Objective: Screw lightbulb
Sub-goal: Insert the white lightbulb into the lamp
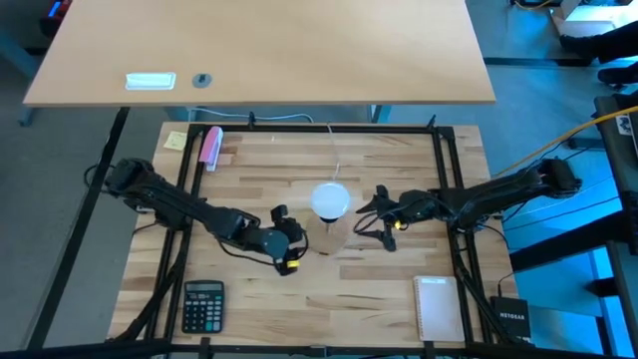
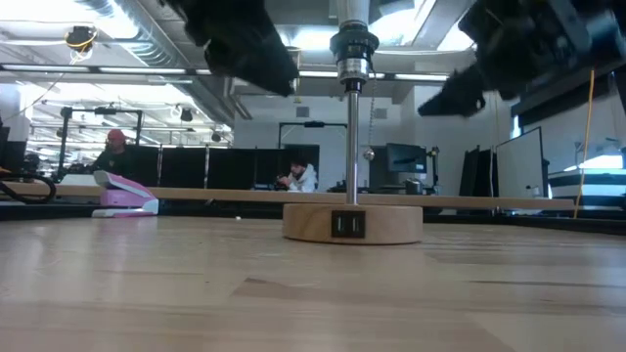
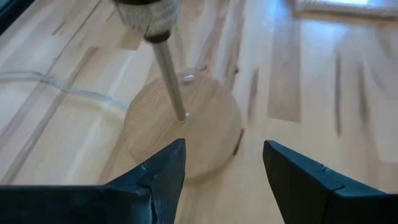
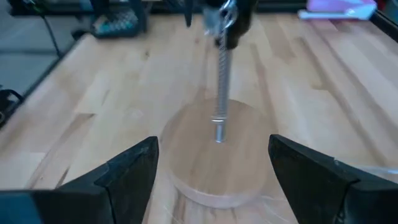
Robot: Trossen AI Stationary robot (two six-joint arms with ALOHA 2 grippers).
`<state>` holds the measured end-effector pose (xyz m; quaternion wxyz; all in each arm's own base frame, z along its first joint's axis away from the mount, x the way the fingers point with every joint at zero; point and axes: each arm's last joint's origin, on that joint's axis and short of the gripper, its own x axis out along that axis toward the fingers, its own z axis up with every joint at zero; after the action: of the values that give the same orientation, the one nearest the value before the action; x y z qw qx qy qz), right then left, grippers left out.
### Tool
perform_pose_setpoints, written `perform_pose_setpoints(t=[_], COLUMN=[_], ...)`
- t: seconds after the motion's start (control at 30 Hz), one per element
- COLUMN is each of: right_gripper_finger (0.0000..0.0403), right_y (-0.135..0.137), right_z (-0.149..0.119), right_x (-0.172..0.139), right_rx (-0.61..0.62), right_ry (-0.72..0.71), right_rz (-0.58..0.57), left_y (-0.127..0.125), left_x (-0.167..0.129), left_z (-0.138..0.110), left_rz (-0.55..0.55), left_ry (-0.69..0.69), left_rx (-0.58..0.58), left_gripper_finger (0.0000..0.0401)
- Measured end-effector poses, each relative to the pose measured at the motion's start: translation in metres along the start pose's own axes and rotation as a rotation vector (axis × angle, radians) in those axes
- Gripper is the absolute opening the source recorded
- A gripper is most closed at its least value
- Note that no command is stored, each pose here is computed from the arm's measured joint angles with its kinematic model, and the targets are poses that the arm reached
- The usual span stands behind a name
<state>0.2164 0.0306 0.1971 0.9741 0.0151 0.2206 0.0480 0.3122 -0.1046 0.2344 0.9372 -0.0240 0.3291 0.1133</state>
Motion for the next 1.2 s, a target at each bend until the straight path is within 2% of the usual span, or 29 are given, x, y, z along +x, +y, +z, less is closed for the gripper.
perform_pose_setpoints(t=[0.13, 0.23, 0.33, 0.47, 0.7, 0.83, 1.2], right_gripper_finger=[0.0308, 0.0308, 0.0308, 0.0308, 0.0303, 0.0271, 0.0146], right_y=[-0.002, -0.004, -0.005, -0.005, -0.005, -0.005, -0.009], right_z=[-0.035, -0.041, -0.048, -0.054, -0.055, -0.047, -0.05], right_x=[0.011, 0.023, 0.04, 0.062, 0.094, 0.103, 0.124], right_rx=[-0.025, -0.06, -0.066, -0.071, -0.094, -0.117, -0.135], right_ry=[-0.114, -0.147, -0.1, -0.1, -0.09, -0.112, -0.085], right_rz=[0.008, -0.034, -0.036, -0.016, -0.006, -0.015, -0.033], left_y=[-0.001, 0.0, 0.0, -0.003, -0.007, -0.008, -0.008], left_x=[-0.005, -0.004, -0.008, -0.023, -0.049, -0.055, -0.058], left_z=[0.003, 0.003, 0.005, 0.009, 0.013, 0.014, 0.016], left_rz=[-0.01, -0.008, -0.014, -0.04, 0.006, 0.014, 0.03], left_ry=[-0.026, -0.023, -0.033, -0.069, -0.161, -0.185, -0.215], left_rx=[-0.018, -0.028, -0.058, -0.087, -0.091, -0.095, -0.128], left_gripper_finger=[0.0205, 0.0205, 0.0205, 0.0205, 0.0205, 0.0205, 0.0205])
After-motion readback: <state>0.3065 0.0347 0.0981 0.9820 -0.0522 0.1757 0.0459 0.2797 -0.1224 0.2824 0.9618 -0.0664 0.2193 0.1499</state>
